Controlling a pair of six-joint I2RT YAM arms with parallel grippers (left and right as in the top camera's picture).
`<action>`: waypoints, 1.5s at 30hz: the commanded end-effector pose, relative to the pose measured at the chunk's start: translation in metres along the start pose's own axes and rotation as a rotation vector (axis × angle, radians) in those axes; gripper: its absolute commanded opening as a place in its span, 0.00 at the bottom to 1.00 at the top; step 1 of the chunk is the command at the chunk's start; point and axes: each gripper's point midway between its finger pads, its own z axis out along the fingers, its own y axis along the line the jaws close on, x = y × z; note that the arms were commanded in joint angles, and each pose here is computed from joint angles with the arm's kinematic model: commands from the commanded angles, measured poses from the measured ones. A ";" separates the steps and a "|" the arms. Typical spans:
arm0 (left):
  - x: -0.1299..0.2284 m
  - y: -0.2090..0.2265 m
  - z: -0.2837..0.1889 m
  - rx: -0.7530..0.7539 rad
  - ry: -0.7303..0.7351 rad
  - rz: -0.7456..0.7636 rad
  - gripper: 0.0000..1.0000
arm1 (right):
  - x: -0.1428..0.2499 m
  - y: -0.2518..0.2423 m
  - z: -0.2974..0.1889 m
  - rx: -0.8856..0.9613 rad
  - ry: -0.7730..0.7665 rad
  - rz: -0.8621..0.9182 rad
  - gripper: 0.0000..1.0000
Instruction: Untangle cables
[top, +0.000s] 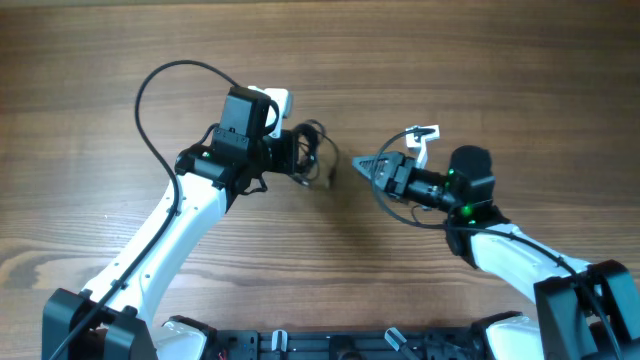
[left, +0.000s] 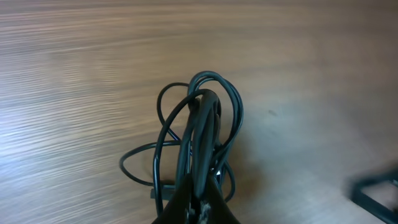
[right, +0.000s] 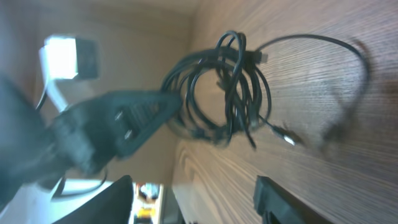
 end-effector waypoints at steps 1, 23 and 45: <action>0.006 -0.048 -0.012 0.267 0.019 0.164 0.04 | -0.014 -0.004 0.010 0.065 -0.131 0.016 0.57; 0.016 -0.073 -0.019 0.402 0.052 0.194 0.04 | -0.004 -0.010 0.022 0.112 -0.176 0.182 0.07; 0.032 0.008 0.023 -0.007 0.143 0.141 0.04 | -0.086 0.048 -0.041 -0.223 -0.322 0.262 0.05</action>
